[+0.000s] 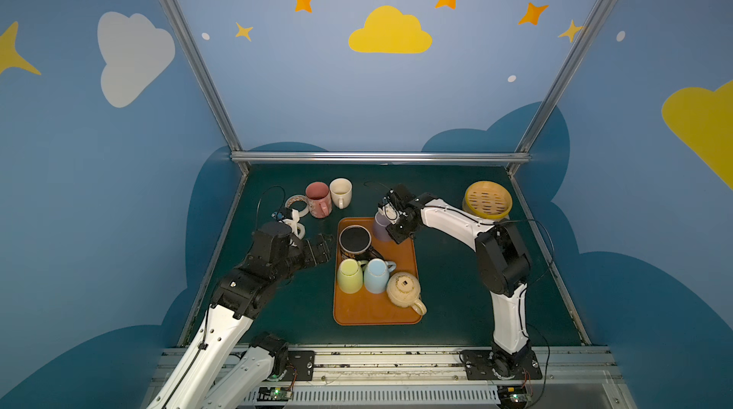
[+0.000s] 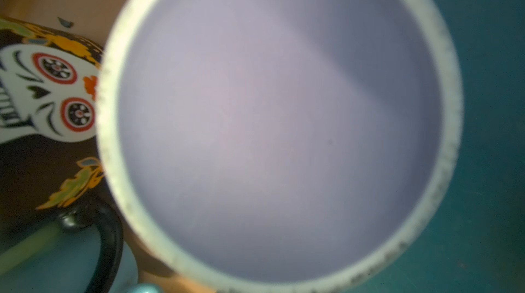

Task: Turn the mug right side up
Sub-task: Pick up the mug from the tray.

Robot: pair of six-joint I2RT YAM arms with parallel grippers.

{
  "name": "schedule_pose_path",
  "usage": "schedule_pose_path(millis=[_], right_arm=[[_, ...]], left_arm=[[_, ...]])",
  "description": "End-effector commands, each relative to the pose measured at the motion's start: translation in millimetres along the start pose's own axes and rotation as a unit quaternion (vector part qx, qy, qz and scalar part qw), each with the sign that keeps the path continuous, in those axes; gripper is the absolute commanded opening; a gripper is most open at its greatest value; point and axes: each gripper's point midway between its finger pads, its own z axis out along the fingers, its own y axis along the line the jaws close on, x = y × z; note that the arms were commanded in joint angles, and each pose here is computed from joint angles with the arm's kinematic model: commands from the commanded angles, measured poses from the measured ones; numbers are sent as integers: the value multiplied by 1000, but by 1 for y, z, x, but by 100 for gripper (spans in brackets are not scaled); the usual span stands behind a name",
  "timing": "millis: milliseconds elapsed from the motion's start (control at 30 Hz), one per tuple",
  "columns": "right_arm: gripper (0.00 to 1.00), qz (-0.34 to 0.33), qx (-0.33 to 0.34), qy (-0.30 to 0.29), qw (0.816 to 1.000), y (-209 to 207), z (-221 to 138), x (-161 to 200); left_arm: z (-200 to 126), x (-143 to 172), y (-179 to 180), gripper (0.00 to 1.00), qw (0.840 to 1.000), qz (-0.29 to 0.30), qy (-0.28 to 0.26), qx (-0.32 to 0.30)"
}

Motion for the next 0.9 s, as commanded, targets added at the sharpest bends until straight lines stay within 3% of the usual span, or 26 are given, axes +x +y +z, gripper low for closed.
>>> schedule_pose_path(millis=[0,300,533,700,867], right_arm=[[0,7,3,-24,1000,0,-17,-11],[0,22,-30,-116,993,10,-73,-29],[0,47,-88,-203,974,18,-122,-36],[0,50,-133,-270,952,25,-164,-38],[0,61,-196,-344,916,31,-207,-37]], left_arm=[[0,2,-3,100,1000,-4,-1,13],[10,5,-9,100,999,-8,0,38],[24,8,-19,100,997,-14,5,73],[38,8,-29,100,994,-25,13,102],[48,5,-49,95,987,-39,21,156]])
